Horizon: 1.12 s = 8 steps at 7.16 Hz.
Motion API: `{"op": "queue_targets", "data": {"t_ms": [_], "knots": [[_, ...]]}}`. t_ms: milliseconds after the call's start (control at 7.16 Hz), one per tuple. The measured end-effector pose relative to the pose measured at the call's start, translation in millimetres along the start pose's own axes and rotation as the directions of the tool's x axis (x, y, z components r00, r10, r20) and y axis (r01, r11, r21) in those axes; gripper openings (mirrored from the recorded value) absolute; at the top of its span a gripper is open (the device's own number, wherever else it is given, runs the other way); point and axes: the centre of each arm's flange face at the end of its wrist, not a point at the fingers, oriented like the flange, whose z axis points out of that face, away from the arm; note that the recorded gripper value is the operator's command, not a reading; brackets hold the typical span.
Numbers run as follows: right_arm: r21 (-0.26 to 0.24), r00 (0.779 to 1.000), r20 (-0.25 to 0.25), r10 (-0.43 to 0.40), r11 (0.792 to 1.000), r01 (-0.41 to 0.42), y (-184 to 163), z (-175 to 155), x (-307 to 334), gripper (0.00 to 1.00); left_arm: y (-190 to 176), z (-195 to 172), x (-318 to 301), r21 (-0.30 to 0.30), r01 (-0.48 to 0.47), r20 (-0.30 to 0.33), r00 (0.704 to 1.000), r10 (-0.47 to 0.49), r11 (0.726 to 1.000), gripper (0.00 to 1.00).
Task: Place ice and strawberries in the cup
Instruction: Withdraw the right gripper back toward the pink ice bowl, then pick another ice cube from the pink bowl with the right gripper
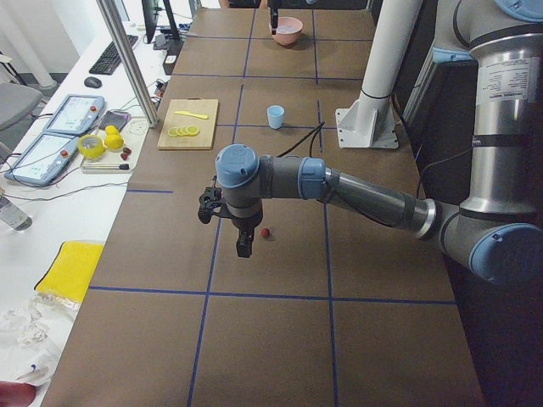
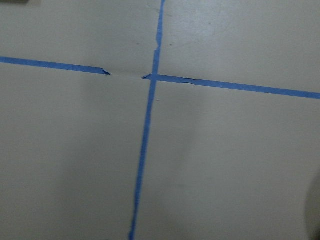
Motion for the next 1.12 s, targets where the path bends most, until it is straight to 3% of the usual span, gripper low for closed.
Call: {"op": "queue_targets", "data": {"t_ms": [140, 419, 699, 1118], "knots": [[-0.012, 1.000, 0.009, -0.018, 1.000, 0.018, 10.9, 6.7, 67.1, 0.99, 0.0, -0.1, 0.1, 0.000, 0.000, 0.001, 1.000, 0.000, 1.000, 1.00], [-0.035, 0.997, -0.017, -0.072, 0.997, 0.072, 28.4, 25.1, 179.8, 0.99, 1.9, 1.2, -1.5, -0.003, 0.003, 0.004, 1.000, -0.003, 1.000, 1.00], [-0.064, 0.994, -0.031, -0.106, 0.993, 0.103, 39.2, 48.5, 236.7, 0.99, 3.9, 2.8, -2.7, -0.007, 0.009, 0.006, 1.000, -0.009, 1.000, 1.00], [0.015, 0.996, -0.022, -0.091, 0.996, 0.092, 51.6, 91.9, 283.5, 0.99, 4.2, 3.0, -2.8, -0.007, 0.011, 0.006, 1.000, -0.011, 1.000, 1.00]]}}
